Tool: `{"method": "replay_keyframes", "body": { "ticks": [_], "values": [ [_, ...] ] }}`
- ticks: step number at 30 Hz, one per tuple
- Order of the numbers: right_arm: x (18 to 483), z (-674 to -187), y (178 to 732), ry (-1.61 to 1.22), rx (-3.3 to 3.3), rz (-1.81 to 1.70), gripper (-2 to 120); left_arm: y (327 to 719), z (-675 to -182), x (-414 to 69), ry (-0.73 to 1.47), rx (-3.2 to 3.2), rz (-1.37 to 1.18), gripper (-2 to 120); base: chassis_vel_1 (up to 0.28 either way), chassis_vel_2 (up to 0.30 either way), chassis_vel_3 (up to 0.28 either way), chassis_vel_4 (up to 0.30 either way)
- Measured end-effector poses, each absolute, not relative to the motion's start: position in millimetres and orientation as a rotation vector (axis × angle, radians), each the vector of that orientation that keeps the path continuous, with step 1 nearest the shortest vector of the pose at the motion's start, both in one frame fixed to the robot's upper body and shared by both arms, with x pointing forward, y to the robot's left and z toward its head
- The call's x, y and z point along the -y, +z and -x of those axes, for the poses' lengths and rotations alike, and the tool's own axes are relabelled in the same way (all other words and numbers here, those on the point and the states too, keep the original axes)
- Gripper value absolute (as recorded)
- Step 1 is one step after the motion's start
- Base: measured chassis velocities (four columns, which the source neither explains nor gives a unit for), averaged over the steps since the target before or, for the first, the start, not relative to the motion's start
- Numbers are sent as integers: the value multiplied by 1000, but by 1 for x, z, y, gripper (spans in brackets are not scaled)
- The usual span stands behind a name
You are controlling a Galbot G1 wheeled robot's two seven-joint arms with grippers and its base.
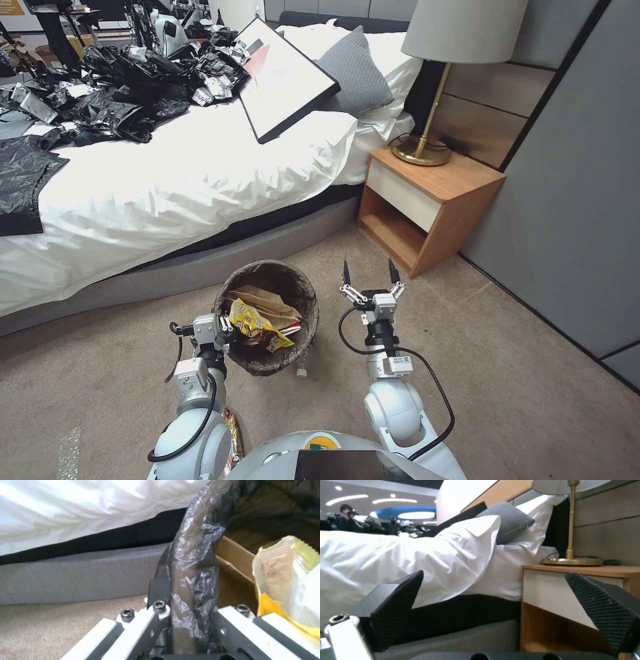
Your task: Pick up the trash bin, then pick up the garbage from the floor and place it into the trash bin.
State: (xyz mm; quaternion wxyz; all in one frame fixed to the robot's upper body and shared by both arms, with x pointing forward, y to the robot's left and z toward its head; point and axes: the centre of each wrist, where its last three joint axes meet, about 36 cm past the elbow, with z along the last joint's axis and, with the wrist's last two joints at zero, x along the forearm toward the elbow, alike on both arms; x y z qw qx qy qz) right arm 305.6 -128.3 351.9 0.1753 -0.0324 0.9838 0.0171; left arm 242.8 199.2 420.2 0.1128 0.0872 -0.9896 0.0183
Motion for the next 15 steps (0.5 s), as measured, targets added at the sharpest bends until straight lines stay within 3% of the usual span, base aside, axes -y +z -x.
{"method": "replay_keyframes", "body": {
  "ticks": [15],
  "values": [
    [133,-308,353,47,-2799,26,100,421,-244,-199,48,2909,-258,0,0,0,0,0]
  ]
}}
